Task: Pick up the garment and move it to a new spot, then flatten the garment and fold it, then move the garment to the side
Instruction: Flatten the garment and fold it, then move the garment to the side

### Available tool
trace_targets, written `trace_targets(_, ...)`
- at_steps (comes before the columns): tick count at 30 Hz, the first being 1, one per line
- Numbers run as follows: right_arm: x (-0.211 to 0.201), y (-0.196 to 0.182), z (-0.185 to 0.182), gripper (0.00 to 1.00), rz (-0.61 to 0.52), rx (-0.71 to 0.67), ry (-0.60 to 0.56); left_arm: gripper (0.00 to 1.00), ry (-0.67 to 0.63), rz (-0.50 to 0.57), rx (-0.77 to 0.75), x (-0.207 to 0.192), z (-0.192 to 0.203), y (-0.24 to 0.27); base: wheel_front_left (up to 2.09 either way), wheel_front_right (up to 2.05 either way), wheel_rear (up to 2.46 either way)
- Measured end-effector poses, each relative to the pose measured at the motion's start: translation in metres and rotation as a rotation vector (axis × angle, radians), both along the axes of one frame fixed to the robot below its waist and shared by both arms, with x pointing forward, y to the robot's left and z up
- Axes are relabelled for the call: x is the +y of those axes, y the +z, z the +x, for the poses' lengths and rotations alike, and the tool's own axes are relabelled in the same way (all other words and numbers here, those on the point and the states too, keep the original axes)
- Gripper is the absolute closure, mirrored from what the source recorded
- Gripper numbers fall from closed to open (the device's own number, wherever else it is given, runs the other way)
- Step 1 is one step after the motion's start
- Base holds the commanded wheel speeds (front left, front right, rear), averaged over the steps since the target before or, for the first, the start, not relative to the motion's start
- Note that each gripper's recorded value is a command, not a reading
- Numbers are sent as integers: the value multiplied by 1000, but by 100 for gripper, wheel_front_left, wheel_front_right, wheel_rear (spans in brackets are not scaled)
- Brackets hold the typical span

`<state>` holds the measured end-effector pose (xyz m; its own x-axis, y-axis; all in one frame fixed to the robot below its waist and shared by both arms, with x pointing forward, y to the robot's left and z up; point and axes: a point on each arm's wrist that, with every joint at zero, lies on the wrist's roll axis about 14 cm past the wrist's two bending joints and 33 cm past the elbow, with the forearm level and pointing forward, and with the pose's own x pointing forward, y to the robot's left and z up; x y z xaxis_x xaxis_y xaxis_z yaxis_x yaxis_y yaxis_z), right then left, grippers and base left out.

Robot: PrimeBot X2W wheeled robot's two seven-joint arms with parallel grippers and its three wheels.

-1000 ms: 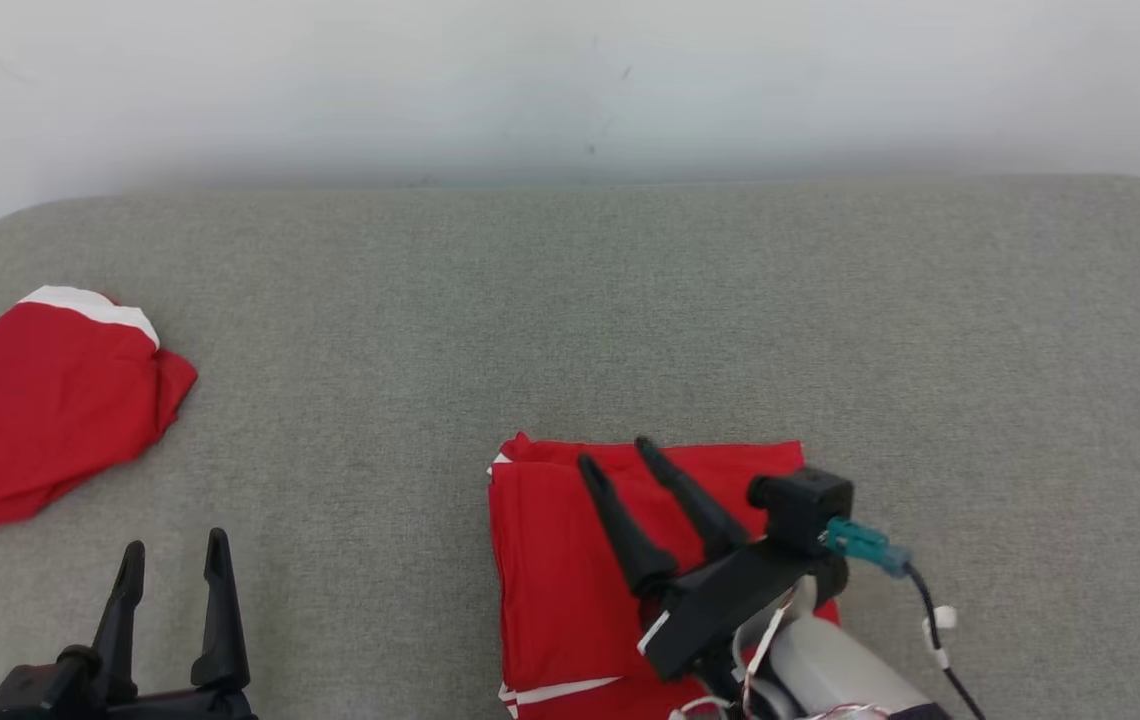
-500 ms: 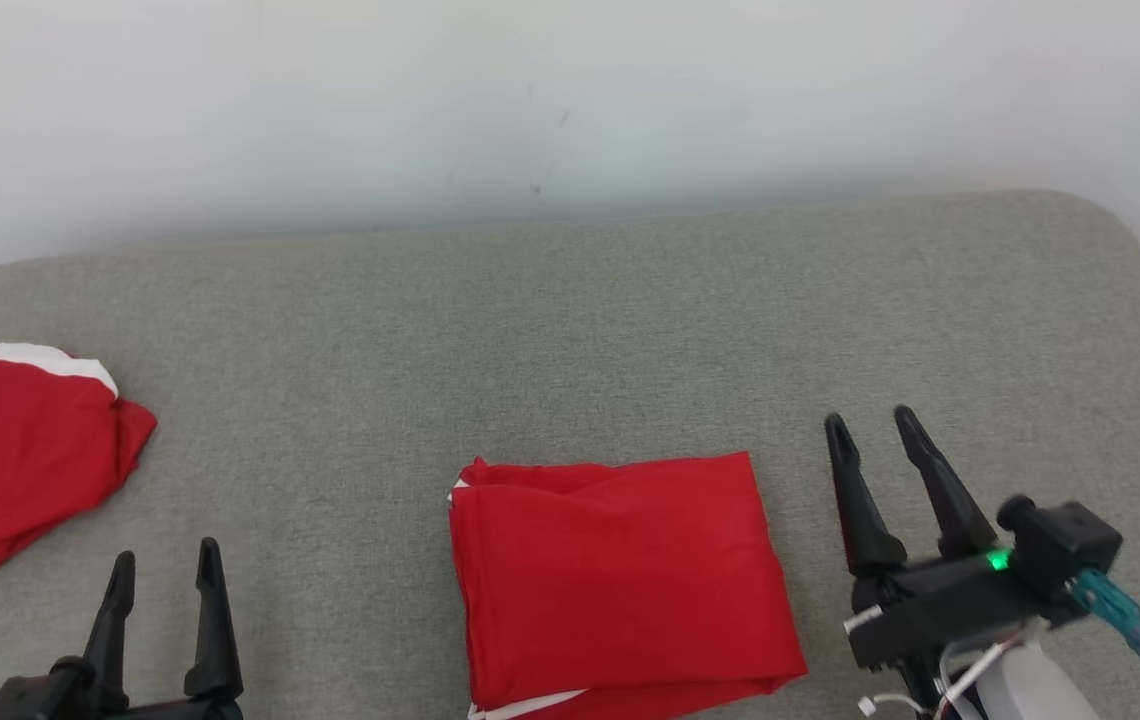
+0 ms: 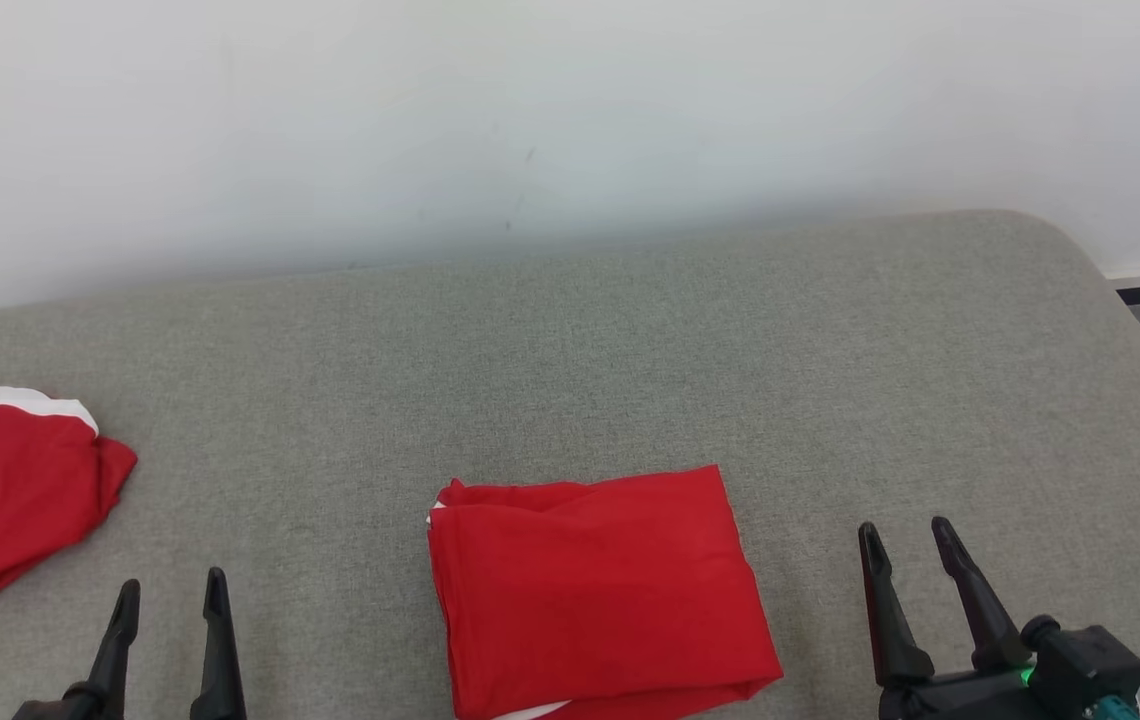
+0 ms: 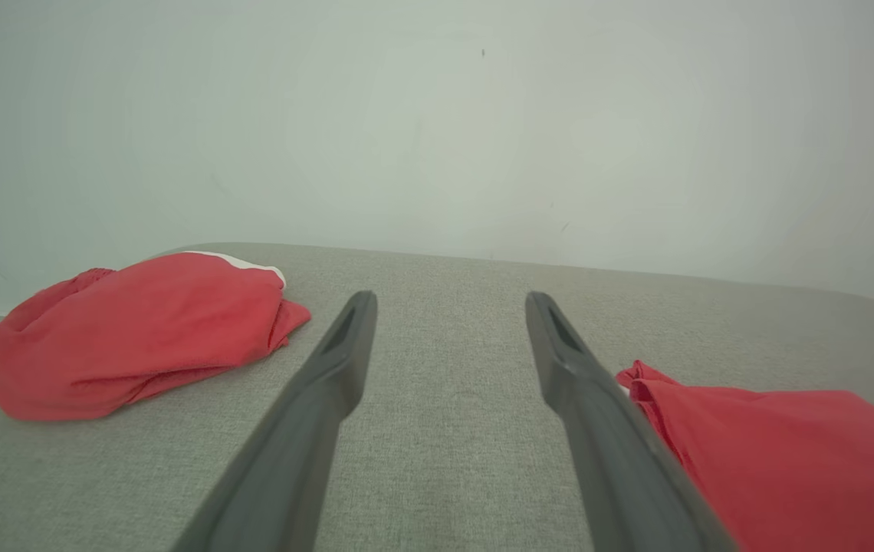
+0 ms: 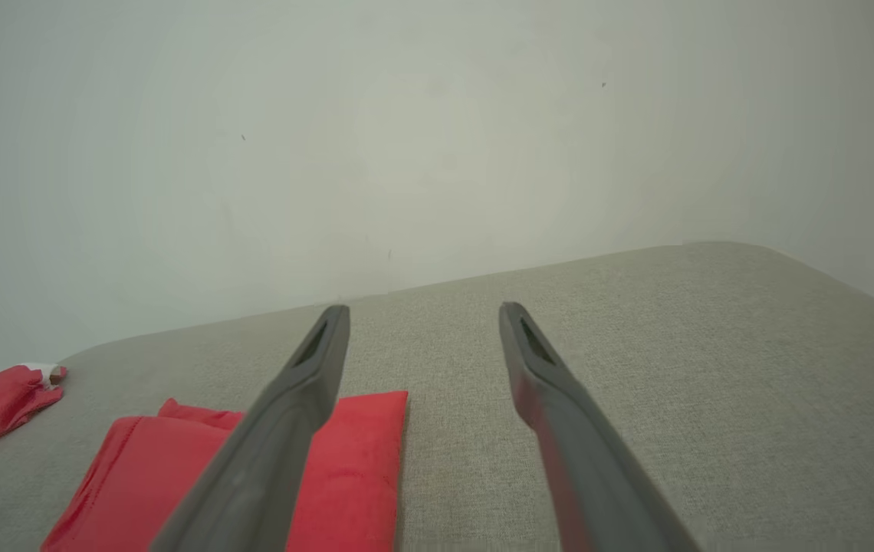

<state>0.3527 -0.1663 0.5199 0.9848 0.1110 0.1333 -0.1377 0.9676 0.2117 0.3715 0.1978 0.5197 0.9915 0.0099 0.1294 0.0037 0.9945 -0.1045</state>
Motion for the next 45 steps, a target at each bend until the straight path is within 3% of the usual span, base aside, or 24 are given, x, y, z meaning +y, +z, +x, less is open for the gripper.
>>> trace_targets(30,14,-21,-10,0,-33,60,31,0,18,37,26,8,-21,-8,0,0,0)
trace_targets(37,26,-16,16,0,-83,75,75,0,26,32,39,11,-21,-12,0,0,0)
trace_targets(45,42,-35,49,0,-136,196,138,0,40,30,42,15,-14,-13,0,0,0)
